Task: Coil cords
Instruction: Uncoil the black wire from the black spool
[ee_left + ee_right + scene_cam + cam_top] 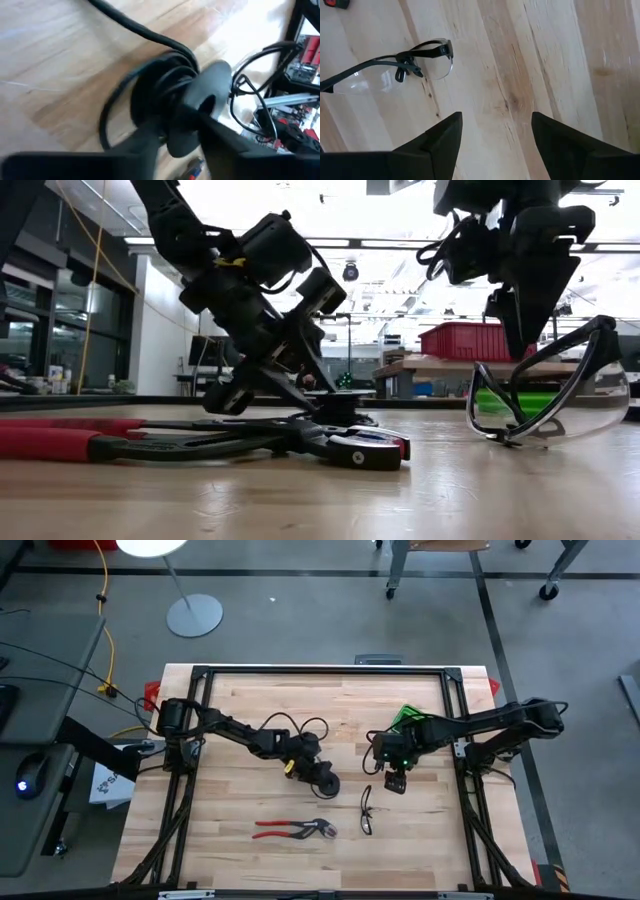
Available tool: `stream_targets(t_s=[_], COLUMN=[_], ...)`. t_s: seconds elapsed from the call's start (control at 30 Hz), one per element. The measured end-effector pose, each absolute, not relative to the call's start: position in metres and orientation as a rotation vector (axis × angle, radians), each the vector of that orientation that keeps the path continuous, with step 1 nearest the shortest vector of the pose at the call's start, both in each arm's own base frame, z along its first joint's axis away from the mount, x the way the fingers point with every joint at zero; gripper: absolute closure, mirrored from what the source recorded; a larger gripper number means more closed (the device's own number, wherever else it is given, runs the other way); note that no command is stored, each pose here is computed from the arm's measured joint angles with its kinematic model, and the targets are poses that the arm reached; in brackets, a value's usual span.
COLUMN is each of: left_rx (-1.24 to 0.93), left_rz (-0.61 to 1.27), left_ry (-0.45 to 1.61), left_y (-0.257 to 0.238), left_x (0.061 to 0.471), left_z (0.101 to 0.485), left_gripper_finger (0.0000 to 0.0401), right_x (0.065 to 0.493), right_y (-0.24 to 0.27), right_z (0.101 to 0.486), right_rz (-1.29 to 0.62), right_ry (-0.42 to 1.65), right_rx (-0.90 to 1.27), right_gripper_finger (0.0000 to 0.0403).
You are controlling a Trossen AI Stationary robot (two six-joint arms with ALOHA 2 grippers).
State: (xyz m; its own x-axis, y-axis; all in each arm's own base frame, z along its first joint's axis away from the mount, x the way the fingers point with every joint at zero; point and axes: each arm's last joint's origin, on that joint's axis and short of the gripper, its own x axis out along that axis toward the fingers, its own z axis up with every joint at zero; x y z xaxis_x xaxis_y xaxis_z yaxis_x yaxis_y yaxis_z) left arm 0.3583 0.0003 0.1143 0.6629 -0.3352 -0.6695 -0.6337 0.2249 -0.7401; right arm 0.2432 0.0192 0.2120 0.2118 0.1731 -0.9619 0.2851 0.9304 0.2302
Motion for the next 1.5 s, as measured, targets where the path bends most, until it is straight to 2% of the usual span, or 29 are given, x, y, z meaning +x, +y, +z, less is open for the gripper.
stream_targets(t_s=[0.07,0.27,0.43,0.6,0.73,0.83,0.97,1.03,1.2,1.37,1.5], left_rx=[-1.371,-1.339,-1.213,-1.104,-1.068,-1.035,-0.997,-0.944,-0.758,-0.651,-0.666], left_rz=[0.236,0.156,0.026,-0.143,-0.226,-0.366,-0.575,-0.646,-0.667,-0.642,-0.620], left_ry=[0.876,0.838,0.707,0.513,0.433,0.367,0.404,0.422,0.376,0.418,0.409], left_y=[0.001,0.010,0.024,0.037,0.043,0.044,0.041,0.038,0.038,0.039,0.040], left_x=[0.359,0.357,0.343,0.315,0.287,0.271,0.257,0.253,0.254,0.256,0.260], left_z=[0.115,0.133,0.189,0.258,0.294,0.318,0.333,0.334,0.330,0.316,0.314], left_gripper_finger=[0.0377,0.0387,0.0387,0.0387,0.0388,0.0388,0.0388,0.0389,0.0389,0.0389,0.0389], right_x=[0.242,0.227,0.212,0.217,0.234,0.250,0.272,0.282,0.307,0.327,0.330], right_y=[0.019,0.018,0.016,0.015,0.015,0.015,0.014,0.014,0.014,0.016,0.009], right_z=[0.215,0.242,0.271,0.293,0.309,0.317,0.316,0.312,0.311,0.329,0.338], right_rz=[-0.086,-0.126,-0.127,-0.154,-0.109,-0.070,-0.067,-0.095,-0.124,-0.080,-0.096], right_ry=[1.349,1.205,1.012,0.759,0.530,0.380,0.258,0.244,0.268,0.283,0.430], right_rx=[0.392,0.371,0.417,0.550,0.559,0.542,0.525,0.504,0.386,0.218,0.108], right_gripper_finger=[0.0179,0.0241,0.0292,0.0303,0.0304,0.0300,0.0266,0.0242,0.0193,0.0189,0.0198])
